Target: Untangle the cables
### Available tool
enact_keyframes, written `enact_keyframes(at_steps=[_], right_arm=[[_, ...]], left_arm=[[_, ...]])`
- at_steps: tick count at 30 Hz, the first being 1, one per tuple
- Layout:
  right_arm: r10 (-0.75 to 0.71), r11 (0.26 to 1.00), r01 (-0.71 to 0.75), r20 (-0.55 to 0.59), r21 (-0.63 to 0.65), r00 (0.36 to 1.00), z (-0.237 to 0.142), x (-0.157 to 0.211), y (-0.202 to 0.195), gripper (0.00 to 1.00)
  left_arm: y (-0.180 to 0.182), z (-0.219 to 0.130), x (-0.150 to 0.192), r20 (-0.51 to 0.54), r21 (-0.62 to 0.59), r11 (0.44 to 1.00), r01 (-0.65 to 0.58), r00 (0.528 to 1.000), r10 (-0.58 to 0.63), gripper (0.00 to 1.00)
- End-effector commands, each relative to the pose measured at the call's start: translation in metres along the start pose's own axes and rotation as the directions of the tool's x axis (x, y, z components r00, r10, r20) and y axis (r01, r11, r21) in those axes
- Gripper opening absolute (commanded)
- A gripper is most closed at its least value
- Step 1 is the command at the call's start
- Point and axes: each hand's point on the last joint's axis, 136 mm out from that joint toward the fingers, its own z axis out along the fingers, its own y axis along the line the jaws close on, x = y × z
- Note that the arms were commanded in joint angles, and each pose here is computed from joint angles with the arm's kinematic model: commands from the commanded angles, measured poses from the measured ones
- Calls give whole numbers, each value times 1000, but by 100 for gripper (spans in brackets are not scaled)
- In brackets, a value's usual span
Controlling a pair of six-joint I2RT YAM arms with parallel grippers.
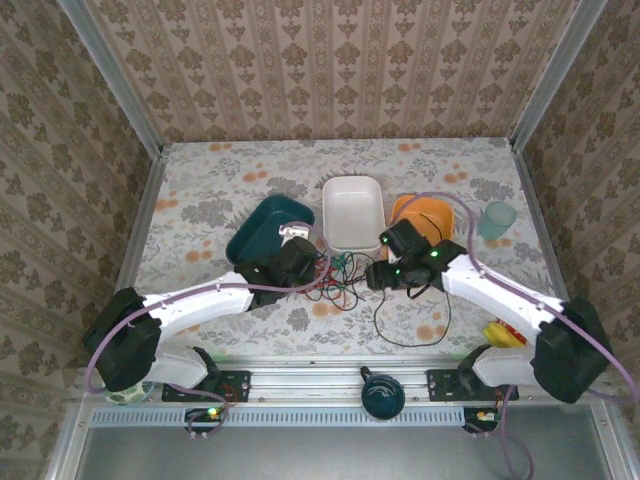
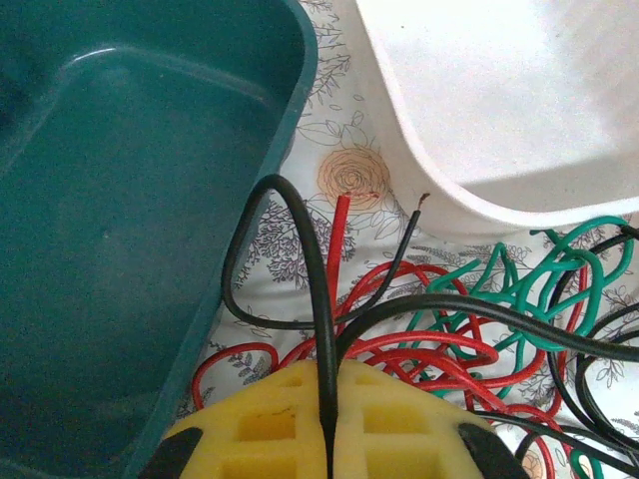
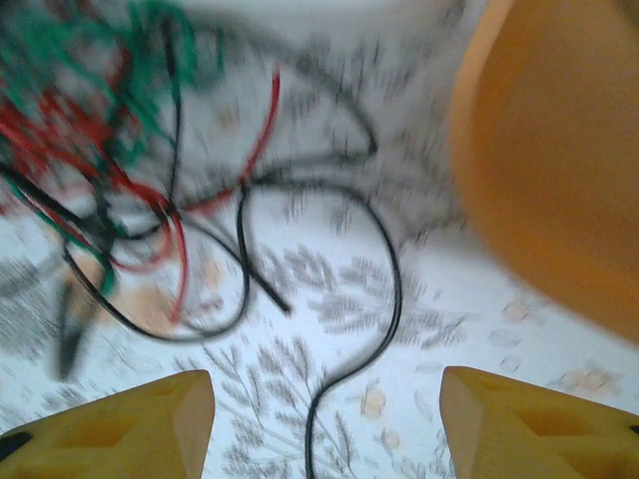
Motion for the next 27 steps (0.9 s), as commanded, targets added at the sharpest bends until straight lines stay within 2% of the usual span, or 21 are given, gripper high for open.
enact_keyframes(at_steps=[1, 6, 12, 14, 18, 19, 21, 24, 27], right_arm=[[-25, 999, 28, -140, 17, 990, 22, 27, -1, 62], [-26, 994, 43, -170, 98, 985, 48, 27, -14, 59], [-33, 982, 71, -208, 175, 978, 71, 33, -26, 51], [-45, 979, 87, -218, 187, 975, 76, 36, -26, 40], [-61, 965, 107, -196, 237, 979, 74, 36, -33, 5], [-61, 966, 101, -169, 240, 984, 70, 31, -33, 1], [-58, 972, 79, -98, 223, 993, 56, 20, -29, 0], [-57, 986, 45, 73, 158, 996, 20, -8, -15, 0], [-25, 995, -1, 261, 99, 965, -28, -38, -5, 0]], left_arm=[[-1, -4, -13, 28, 2, 1000, 31, 999, -31, 0], [1, -8, -13, 36, 4, 999, 38, 999, -39, 0], [0, -9, -16, 43, 7, 999, 31, 999, -32, 0], [-2, -8, -17, 41, 10, 1000, 26, 999, -27, 0], [-3, -6, -17, 33, 7, 1000, 18, 999, -18, 0], [-3, -6, -17, 30, 5, 1000, 17, 999, -17, 0], [-3, -5, -17, 28, 0, 1000, 16, 999, -16, 0], [-2, -3, -15, 22, -1, 1000, 14, 1000, -14, 0], [-2, -1, -12, 15, -6, 1000, 12, 1000, -12, 0]])
